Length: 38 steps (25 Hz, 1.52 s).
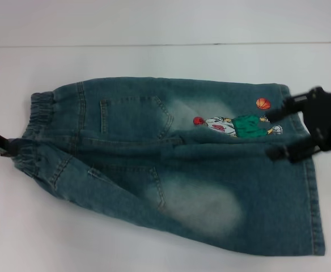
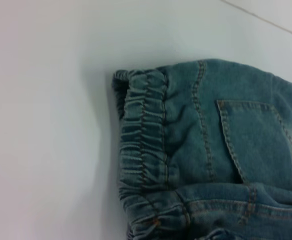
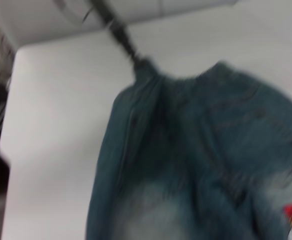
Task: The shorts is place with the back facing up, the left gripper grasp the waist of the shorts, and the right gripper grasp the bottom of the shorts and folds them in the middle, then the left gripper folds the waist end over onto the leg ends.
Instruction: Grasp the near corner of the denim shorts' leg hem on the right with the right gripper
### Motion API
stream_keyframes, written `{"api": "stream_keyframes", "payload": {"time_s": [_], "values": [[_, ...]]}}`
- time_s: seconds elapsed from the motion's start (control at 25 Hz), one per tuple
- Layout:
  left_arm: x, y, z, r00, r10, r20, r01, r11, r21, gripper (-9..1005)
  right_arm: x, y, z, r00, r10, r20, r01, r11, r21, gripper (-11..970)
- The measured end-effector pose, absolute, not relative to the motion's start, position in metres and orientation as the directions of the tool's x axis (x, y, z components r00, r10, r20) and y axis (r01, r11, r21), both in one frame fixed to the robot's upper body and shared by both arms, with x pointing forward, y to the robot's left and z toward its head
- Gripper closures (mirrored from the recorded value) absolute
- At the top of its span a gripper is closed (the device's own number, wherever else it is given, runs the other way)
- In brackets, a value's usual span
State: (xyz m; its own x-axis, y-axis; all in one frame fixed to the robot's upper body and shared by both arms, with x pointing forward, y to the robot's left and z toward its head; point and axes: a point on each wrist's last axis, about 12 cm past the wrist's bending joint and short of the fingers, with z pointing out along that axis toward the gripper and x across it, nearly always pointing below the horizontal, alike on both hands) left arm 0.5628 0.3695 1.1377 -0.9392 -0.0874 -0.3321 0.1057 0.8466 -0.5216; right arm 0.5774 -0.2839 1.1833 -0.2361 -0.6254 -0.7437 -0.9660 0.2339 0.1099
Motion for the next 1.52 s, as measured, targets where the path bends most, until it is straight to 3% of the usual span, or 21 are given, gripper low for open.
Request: {"api": "stream_keyframes", "payload": {"time_s": [0.2, 0.56, 0.8, 1.12, 1.52], "values": [[0.565, 0.371, 1.139, -0.934, -0.094, -0.344, 0.104, 0.852, -0.514, 958, 0.567, -0.295, 1.171, -0.195, -0.722, -0.664, -0.981, 0.150, 0.125, 78], [0.569, 0.368, 1.141, -0.928, -0.096, -0.359, 0.108, 0.855, -0.508, 955, 0.561, -0.301, 1.152, -0.257, -0.805, -0.535, -0.962, 0.159, 0.223, 77], [0.571, 0.365, 1.140, -0.929, -0.095, -0.359, 0.110, 0.852, -0.512, 952, 0.564, -0.303, 1.152, -0.414, -0.705, -0.575, -0.906, 0.261, 0.333, 78], [0.572, 0.362, 1.140, -0.929, -0.093, -0.358, 0.111, 0.852, -0.511, 949, 0.568, -0.303, 1.157, -0.742, -0.484, -0.464, -0.670, 0.504, 0.545, 77], [0.579, 0.363, 1.142, -0.914, -0.114, -0.389, 0.104, 0.862, -0.497, 946, 0.558, -0.319, 1.150, -0.717, -0.608, -0.342, -0.683, 0.511, 0.522, 78]]}}
